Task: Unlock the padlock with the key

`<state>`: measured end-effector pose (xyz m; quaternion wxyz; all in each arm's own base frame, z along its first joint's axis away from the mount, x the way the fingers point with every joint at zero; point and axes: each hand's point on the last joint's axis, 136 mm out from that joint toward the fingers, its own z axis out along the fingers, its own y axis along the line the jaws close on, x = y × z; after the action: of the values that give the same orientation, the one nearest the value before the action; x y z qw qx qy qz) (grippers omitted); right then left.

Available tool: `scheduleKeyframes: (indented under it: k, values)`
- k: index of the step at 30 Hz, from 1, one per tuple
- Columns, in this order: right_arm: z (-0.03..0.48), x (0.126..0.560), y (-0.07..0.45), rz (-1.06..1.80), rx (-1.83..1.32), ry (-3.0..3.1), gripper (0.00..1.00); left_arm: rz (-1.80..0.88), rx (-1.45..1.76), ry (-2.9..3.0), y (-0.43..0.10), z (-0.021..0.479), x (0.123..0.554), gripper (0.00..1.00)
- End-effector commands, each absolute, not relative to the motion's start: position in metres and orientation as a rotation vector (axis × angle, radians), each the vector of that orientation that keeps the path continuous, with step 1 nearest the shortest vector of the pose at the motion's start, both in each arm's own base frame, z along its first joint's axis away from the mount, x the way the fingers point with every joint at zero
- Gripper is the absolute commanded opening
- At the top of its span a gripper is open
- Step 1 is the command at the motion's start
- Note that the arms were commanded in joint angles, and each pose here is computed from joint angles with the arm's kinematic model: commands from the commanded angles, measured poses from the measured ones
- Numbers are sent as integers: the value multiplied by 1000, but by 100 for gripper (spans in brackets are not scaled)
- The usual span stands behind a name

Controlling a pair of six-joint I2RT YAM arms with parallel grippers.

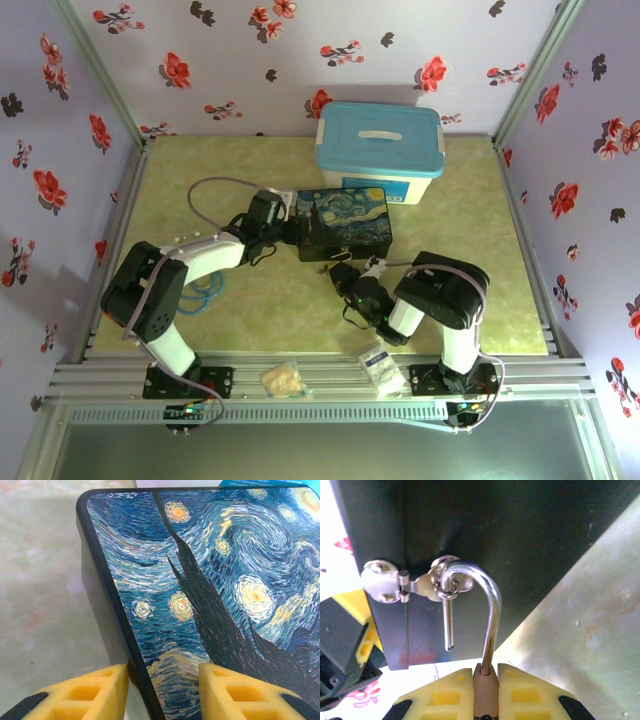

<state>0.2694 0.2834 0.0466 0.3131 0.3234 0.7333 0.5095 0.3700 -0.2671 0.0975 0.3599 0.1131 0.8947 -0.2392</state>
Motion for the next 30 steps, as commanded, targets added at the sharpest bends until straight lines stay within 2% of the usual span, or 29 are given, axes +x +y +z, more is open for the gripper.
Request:
scheduleKeyframes:
  k: [1,13,18,24,30]
  values:
    - [24,278,259,1295,1054,1882,1,-437,318,2531,-234,34,339,39]
    - [40,283,230,1220,1019,1817,2,-391,305,2545,-223,26,339,37]
    - [35,287,251,1259,955,1880,14,-423,282,2528,-227,31,342,37]
    - [10,281,247,1203,973,1943,20,-514,252,2453,-238,64,349,39]
    - [-6,271,250,1183,961,2008,23,-530,242,2454,-243,67,353,40]
